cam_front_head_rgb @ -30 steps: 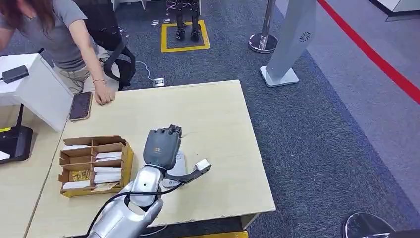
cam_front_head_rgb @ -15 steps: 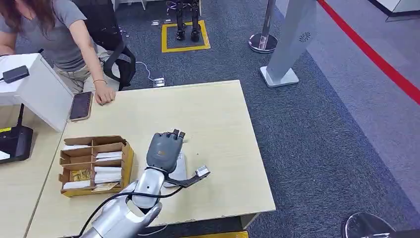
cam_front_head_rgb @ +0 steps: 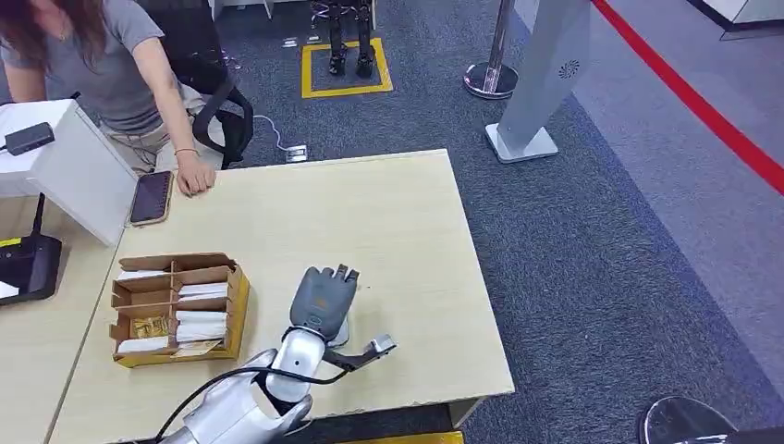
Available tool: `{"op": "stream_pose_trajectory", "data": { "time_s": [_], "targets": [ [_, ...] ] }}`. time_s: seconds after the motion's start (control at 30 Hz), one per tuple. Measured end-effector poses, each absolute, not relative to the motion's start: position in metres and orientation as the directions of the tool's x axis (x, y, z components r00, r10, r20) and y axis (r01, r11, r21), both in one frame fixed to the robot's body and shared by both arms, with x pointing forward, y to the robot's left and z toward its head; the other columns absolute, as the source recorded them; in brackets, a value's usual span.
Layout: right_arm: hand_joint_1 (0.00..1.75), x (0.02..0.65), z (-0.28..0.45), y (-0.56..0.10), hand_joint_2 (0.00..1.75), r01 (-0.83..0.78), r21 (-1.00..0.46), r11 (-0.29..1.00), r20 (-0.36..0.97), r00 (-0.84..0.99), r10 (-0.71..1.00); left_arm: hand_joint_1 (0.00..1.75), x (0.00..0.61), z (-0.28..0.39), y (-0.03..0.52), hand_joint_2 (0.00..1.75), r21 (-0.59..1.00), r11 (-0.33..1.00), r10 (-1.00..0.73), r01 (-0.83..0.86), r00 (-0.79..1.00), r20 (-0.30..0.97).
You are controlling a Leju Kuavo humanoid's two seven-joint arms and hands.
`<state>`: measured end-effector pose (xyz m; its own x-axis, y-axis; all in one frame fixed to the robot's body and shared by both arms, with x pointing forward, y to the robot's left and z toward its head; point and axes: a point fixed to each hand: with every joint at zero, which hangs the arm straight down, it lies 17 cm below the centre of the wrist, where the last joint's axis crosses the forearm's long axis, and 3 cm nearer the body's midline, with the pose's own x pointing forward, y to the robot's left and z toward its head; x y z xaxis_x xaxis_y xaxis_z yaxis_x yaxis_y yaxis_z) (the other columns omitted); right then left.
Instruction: Pass the card to the sensor for recognition and then transmit it.
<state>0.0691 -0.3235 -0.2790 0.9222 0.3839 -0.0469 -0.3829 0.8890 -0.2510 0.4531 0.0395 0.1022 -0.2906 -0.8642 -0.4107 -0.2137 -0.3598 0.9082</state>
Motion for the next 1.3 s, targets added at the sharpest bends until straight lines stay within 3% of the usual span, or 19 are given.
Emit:
{"op": "stream_pose_trajectory", "data": {
  "time_s": [1.0, 1.3],
  "targets": [
    [0.0, 0.064, -0.28, -0.319, 0.0, -0.289, -0.245, 0.925, -0.038, 0.957, 0.289, 1.75, 0.434, 0.077, 0.087, 1.75, 0.85, -0.514, -0.828, -0.117, -0.193, -0.527],
    [0.0, 0.065, -0.28, -0.319, 0.0, -0.276, -0.247, 0.929, -0.032, 0.96, 0.277, 1.75, 0.411, 0.051, 0.058, 1.75, 0.87, -0.481, -0.797, -0.104, -0.361, -0.484]
  ]
}}
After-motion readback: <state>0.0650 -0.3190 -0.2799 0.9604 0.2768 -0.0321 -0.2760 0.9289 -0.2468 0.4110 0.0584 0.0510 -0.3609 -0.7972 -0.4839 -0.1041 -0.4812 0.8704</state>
